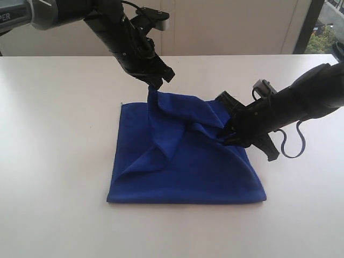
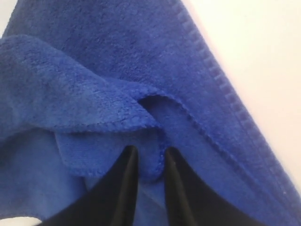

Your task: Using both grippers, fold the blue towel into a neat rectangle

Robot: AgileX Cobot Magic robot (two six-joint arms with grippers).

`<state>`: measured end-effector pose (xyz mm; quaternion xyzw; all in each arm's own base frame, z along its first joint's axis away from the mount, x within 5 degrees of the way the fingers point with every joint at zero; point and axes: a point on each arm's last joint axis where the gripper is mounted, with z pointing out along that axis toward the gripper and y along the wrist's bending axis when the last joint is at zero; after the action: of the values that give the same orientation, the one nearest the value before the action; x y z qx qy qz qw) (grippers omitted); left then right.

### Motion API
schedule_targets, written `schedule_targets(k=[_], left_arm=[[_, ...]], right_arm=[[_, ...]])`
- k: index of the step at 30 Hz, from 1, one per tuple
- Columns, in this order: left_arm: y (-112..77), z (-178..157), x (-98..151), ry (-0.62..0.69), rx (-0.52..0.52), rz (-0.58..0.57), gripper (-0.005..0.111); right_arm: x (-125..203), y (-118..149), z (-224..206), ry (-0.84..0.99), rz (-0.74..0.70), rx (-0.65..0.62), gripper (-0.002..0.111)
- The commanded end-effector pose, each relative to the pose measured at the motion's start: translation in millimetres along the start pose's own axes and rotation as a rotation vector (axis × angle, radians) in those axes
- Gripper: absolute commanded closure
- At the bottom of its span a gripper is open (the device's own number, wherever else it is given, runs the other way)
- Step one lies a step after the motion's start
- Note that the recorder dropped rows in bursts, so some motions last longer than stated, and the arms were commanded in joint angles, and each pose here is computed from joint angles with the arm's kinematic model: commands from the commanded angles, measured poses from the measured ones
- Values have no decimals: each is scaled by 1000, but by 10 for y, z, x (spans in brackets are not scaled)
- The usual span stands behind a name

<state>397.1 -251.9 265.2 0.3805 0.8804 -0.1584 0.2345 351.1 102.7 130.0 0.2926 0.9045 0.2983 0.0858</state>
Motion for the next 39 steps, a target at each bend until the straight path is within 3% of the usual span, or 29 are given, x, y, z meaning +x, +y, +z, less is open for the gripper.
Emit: schedule_targets(k=[1, 31, 39], left_arm=[[-50, -24, -5, -3, 18, -9, 107], [-56, -24, -6, -4, 25, -14, 107], [-55, -24, -7, -6, 24, -14, 107]], right_arm=[[32, -14, 5, 33, -4, 4, 87], [-18, -32, 31, -17, 98, 9, 87], [-24, -38, 43, -21, 107, 9, 97]])
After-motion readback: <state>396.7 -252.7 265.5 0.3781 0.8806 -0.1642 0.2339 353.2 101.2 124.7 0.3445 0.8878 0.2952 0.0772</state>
